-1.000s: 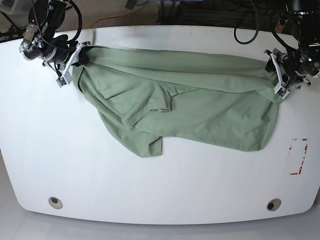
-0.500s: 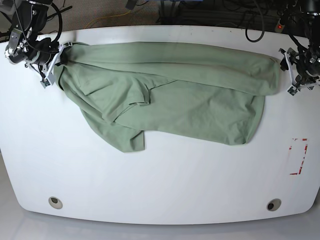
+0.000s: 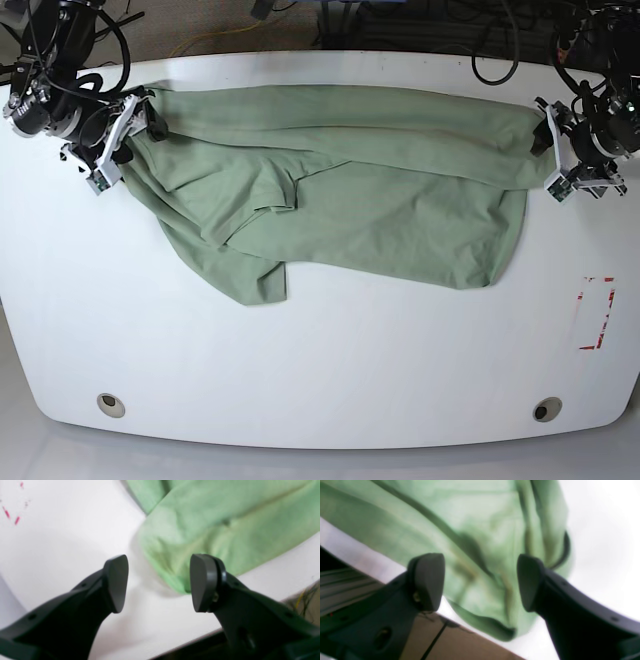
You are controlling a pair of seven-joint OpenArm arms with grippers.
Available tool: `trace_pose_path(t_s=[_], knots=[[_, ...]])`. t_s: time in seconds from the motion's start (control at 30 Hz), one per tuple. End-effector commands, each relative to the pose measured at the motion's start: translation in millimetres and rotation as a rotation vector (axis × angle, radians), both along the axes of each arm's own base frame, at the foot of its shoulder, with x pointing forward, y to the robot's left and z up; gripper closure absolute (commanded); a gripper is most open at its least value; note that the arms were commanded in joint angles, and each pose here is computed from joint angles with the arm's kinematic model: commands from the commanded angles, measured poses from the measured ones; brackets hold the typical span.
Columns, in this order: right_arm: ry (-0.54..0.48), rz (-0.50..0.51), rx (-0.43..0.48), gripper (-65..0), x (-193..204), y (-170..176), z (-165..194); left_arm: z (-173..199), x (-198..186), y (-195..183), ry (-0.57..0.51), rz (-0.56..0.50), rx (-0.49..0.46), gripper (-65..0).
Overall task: Fold the T-shirt properly
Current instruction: 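Move both grippers onto the shirt body and grasp the fabric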
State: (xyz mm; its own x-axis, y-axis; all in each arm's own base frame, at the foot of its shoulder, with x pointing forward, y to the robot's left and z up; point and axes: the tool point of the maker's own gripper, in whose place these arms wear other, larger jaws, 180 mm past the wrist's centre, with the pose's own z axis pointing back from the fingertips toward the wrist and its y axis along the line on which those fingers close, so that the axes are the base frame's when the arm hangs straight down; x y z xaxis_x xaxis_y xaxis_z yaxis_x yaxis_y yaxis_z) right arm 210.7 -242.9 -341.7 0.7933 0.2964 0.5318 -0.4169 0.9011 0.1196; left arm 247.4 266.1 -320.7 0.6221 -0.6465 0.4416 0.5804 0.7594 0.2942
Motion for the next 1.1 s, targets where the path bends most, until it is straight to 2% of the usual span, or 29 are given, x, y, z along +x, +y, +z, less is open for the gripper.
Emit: trace_pose_path(t_s=[0.0,0.07,0.2,0.3,0.37,0.47,0.63,0.77,0.9,0.97,1.07], knots=[[-0.057,-0.029,-0.012,-45.0,19,-8,9,21,26,-15,-0.117,0.008,-0.068,-35.8],[-0.073,-0.061,-0.034,-45.3,36,-17,10,27,41,-27,-0.168,0.029,-0.103,-35.8],[-0.087,-0.126,-0.061,-45.3,70,-34,12,23,64,-49,-0.199,0.05,-0.119,-35.8],[-0.088,-0.169,-0.028,-44.7,93,-40,10,13,79,-63,-0.185,0.054,-0.096,-35.8],[-0.111,-0.196,0.006,-44.5,111,-43,11,2,88,-70,-0.174,0.095,-0.105,-35.8],[-0.129,-0.181,0.042,-44.5,139,-34,7,-9,105,-87,-0.214,0.149,-0.166,-35.8],[-0.157,-0.166,0.071,-44.5,163,-20,-4,-35,116,-106,-0.232,0.182,-0.241,-35.8],[-0.158,-0.148,0.099,-44.4,176,-6,-22,-63,117,-103,-0.212,0.232,-0.266,-35.8],[-0.154,-0.172,0.148,-44.4,177,0,-46,-79,116,-90,-0.206,0.284,-0.276,-35.8],[-0.152,-0.185,0.167,-42.3,177,2,-54,-79,114,-80,-0.204,0.284,-0.254,-35.8],[-0.143,-0.192,0.17,-31.1,181,7,-64,-79,113,-75,-0.204,0.283,-0.242,-35.8]])
